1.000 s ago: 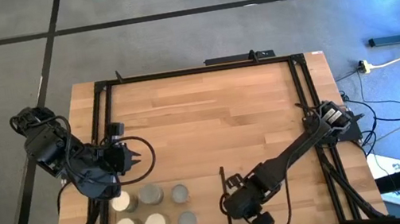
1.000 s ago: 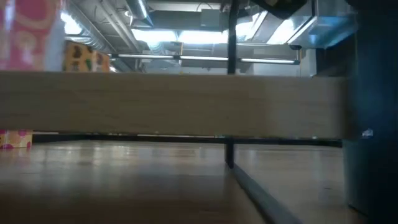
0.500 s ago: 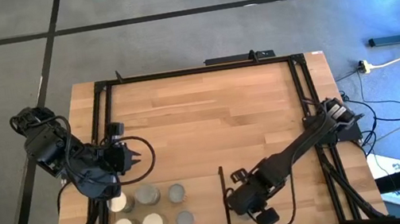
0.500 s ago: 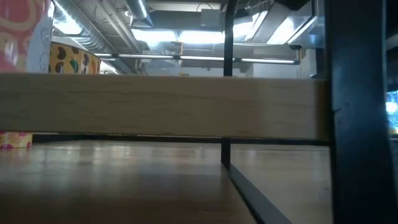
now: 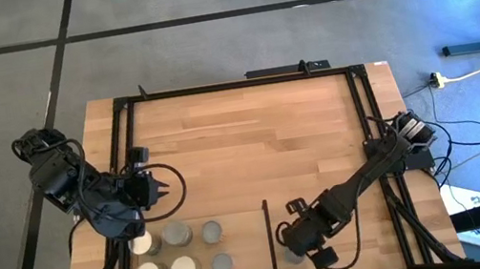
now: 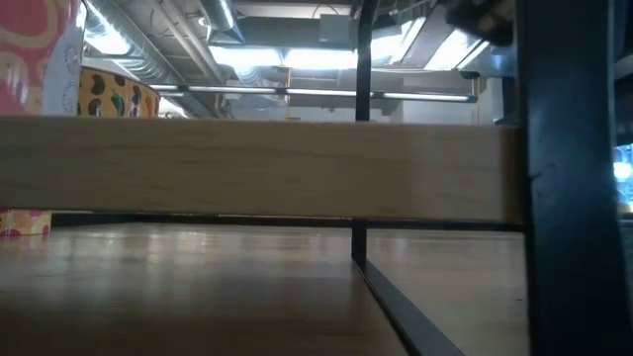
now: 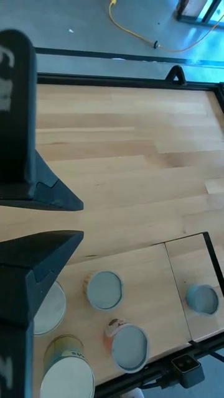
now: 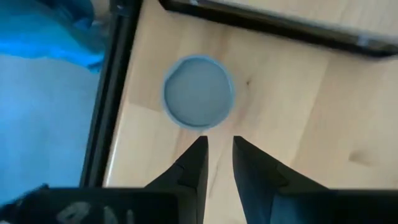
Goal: Pick and place cans onto a shelf
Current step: Put the canned tuna on the shelf
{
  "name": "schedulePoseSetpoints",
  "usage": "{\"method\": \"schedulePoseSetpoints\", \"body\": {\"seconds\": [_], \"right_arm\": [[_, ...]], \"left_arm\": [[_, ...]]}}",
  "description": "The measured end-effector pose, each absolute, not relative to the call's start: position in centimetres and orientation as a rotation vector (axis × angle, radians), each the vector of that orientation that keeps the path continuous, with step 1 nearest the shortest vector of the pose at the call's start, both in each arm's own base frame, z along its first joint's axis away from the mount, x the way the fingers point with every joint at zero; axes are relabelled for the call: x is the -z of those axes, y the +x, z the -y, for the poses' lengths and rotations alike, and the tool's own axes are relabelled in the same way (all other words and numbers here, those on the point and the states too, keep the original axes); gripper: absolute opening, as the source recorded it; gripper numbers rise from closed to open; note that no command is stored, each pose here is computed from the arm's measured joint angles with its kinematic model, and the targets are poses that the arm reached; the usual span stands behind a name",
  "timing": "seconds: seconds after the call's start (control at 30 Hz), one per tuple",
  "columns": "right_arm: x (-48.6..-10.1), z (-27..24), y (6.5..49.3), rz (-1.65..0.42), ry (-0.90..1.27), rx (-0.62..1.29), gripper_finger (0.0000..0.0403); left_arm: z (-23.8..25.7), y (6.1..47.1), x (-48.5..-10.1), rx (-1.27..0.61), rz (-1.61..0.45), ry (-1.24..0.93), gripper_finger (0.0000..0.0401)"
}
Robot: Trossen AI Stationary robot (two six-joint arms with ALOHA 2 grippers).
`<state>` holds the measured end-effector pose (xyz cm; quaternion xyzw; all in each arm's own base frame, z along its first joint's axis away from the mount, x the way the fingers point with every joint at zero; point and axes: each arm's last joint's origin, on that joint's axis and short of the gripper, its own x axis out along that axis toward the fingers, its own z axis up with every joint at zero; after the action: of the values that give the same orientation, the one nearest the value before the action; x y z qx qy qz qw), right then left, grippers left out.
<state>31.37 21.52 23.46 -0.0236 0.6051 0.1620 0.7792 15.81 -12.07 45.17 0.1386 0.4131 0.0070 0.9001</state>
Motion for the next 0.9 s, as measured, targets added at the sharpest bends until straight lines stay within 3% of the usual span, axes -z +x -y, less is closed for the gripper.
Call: {"method": "schedulePoseSetpoints", "body": {"seconds": [0.43, 0.9], "right_arm": [[-19.1, -21.0, 30.6, -1.155, 0.318, -0.231, 0.0076], [-17.9, -20.7, 30.2, -1.135, 0.36, -0.103, 0.0076]], "left_arm": [[12.1, 15.8, -45.2, -0.017, -0.853, 0.289, 0.0055], [12.1, 15.8, -45.2, -0.018, -0.853, 0.289, 0.0055]]}}
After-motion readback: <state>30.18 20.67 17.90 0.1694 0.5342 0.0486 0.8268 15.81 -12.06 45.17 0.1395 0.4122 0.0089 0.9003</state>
